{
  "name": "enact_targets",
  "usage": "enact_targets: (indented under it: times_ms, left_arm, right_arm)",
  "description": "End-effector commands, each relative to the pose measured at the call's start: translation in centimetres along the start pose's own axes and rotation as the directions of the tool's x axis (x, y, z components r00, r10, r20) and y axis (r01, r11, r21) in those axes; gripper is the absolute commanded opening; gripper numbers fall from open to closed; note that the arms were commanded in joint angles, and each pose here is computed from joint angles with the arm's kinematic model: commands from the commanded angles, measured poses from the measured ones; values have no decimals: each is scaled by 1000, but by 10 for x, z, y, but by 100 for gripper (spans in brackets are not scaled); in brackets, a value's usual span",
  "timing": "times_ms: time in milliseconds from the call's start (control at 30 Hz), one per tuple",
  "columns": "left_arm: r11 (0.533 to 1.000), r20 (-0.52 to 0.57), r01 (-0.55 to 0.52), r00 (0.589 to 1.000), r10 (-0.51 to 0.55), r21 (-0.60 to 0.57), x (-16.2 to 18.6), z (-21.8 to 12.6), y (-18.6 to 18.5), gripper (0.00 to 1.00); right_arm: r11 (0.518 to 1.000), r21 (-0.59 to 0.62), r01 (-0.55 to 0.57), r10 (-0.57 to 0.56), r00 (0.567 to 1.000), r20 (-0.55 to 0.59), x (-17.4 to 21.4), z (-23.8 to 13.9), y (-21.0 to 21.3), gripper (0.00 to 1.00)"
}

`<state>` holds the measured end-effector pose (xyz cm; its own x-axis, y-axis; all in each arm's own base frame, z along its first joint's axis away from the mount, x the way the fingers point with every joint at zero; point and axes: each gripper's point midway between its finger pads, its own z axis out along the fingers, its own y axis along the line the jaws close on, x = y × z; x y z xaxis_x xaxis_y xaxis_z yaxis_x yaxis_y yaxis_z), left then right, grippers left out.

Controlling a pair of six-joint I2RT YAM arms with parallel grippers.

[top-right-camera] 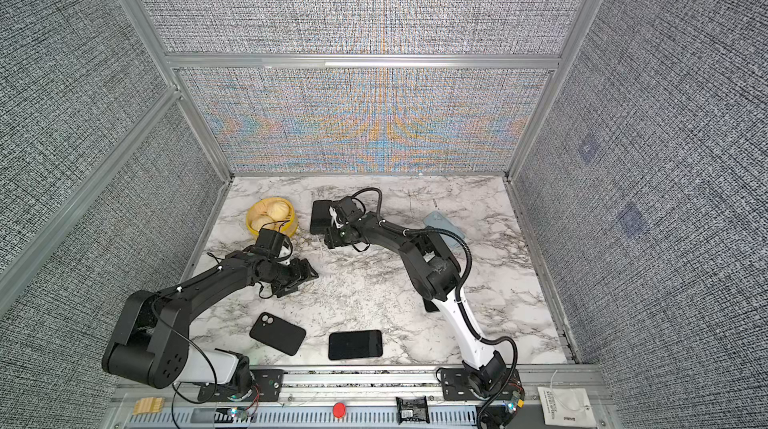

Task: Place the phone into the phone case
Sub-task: 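Move the right gripper over the light-blue phone case farther from the robot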

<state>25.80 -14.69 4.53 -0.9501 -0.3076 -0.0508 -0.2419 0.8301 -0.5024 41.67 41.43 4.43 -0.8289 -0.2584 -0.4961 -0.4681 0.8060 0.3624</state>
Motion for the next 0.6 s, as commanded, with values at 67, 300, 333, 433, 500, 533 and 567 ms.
enact_targets:
  times_ms: [67,300,333,433,500,533,567]
  left_arm:
    - [998,-1,-14,1000,14,58,0,0,-12,80]
    - [989,-5,-74,997,75,128,4,-3,-36,80]
    - [986,-12,-92,995,95,141,7,-3,-42,80]
    - [977,-26,-145,988,151,156,13,0,-57,80]
    - [970,-33,-177,982,185,168,15,3,-68,80]
    - [965,-34,-192,979,201,177,16,5,-74,80]
    - [960,-34,-206,976,216,187,15,7,-81,80]
  right_arm:
    - [997,-19,73,-73,997,38,2,-76,31,73]
    - [956,260,133,-137,991,-3,50,-158,-29,84]
    - [940,308,149,-149,989,-22,60,-167,-40,87]
    - [902,407,144,-134,990,-53,82,-190,-73,96]
    - [891,439,111,-97,994,-53,92,-202,-91,99]
    - [890,446,94,-80,995,-51,97,-207,-97,99]
    - [887,454,82,-68,997,-46,100,-211,-104,99]
